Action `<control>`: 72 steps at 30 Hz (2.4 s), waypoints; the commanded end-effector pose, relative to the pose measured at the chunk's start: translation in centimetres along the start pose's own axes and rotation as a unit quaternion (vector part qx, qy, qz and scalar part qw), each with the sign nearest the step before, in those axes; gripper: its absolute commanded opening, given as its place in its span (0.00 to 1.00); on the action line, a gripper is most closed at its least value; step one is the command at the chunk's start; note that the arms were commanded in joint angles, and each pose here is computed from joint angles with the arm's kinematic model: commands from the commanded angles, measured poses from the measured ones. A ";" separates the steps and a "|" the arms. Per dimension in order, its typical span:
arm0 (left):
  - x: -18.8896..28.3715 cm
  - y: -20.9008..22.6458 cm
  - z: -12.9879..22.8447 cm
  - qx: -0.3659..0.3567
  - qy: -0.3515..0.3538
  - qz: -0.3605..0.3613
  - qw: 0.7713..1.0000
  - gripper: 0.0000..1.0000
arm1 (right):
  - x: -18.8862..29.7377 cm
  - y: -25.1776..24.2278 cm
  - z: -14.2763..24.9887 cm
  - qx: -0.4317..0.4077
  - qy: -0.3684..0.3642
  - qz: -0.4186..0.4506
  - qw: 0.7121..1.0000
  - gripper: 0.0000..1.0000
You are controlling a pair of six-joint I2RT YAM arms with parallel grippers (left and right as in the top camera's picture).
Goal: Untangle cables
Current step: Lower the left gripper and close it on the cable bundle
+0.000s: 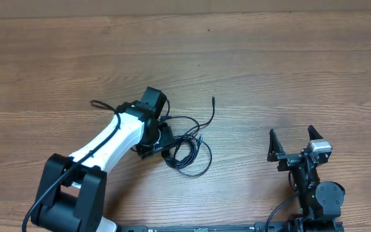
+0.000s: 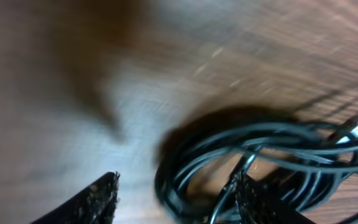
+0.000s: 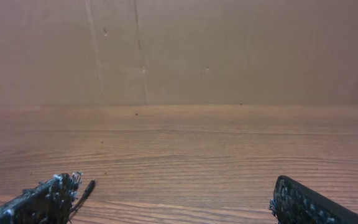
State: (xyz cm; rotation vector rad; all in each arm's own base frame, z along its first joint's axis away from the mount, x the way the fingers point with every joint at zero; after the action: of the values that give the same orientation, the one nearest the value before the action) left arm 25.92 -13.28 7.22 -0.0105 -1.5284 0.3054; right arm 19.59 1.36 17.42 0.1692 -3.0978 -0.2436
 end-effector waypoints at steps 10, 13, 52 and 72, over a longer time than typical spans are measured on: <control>-1.1 0.4 -2.7 -0.285 -0.061 -0.094 0.952 0.52 | 0.0 -0.1 0.2 0.001 -0.003 0.003 1.000 1.00; -1.3 -0.1 -2.3 -0.306 -0.051 -0.071 0.948 0.53 | 0.0 -0.1 0.2 0.001 -0.003 0.003 1.000 1.00; -3.8 -0.4 -1.1 -0.327 -0.061 -0.030 0.943 0.24 | 0.0 -0.1 0.2 0.001 -0.003 0.003 1.000 1.00; -1.6 -0.7 -2.8 -0.137 -0.090 -0.053 0.985 0.04 | 0.0 -0.1 0.2 0.001 -0.003 0.003 1.000 1.00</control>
State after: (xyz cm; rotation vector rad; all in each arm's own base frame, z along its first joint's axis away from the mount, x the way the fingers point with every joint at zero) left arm 28.14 -14.44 5.22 -0.3055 -1.7332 -0.0847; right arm 19.59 1.35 17.43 0.1681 -3.0983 -0.2436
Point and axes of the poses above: each gripper's point midway between its finger pads, its own x axis back along the fingers, its own y axis along the line the jaws close on, z = x × y, the point moved 5 cm from there along x, back along the fingers, and after that the axes turned 6 degrees about -x, right-handed, at the moved point
